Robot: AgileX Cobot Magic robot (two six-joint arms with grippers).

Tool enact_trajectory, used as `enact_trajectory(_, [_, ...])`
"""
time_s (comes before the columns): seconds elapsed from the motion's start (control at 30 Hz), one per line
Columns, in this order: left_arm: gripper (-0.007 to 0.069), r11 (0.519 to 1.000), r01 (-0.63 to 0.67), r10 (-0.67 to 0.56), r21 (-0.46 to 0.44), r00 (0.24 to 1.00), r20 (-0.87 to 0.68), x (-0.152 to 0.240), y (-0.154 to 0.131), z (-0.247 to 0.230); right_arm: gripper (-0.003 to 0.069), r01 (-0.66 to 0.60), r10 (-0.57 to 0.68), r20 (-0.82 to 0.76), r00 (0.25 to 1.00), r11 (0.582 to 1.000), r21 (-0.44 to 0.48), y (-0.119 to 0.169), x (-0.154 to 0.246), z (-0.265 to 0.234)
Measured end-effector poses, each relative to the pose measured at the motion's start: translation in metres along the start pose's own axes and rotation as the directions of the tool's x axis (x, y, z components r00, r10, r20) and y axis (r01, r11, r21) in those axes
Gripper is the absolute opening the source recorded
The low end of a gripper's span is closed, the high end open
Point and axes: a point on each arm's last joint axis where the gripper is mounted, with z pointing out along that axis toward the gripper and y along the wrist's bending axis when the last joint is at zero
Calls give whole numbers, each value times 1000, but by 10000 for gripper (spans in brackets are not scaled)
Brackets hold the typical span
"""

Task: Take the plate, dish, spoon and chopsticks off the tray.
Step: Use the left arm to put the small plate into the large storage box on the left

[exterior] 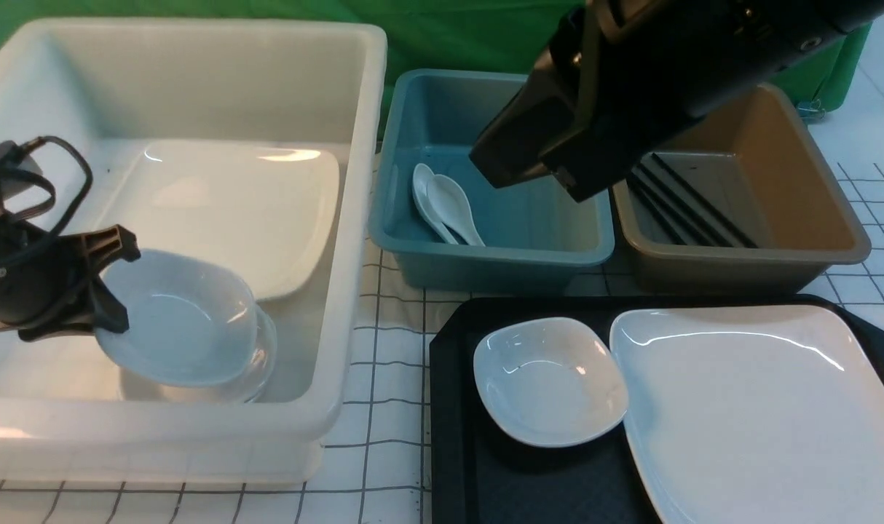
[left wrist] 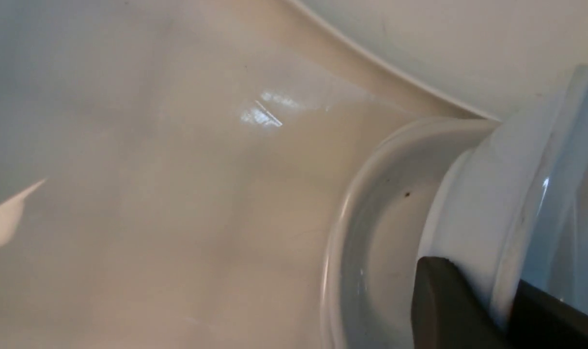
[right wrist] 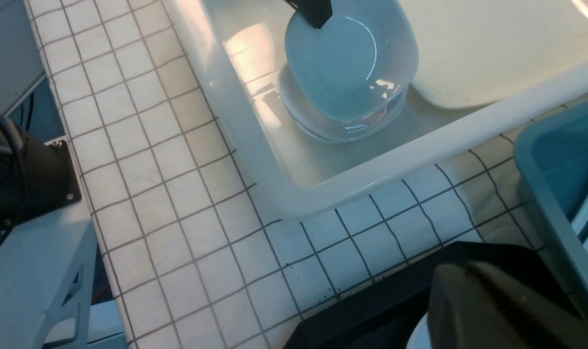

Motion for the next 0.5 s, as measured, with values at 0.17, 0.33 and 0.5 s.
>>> enact_trajectory(0.17, [207, 1000, 7, -7, -4, 1000, -21, 1, 1, 2, 5, -1, 1, 0, 1000, 1000, 0, 0, 0, 0])
enact_trajectory(0.33, [428, 996, -80, 74, -50, 991, -113, -2, -1, -12, 6, -30, 33, -32, 999, 994, 103, -7, 4, -5])
enact_trajectory(0.5, [475, 984, -159, 148, -84, 981, -129, -20, -12, -43, 6, 1, 16, -51, 999, 947, 322, -17, 12, -35])
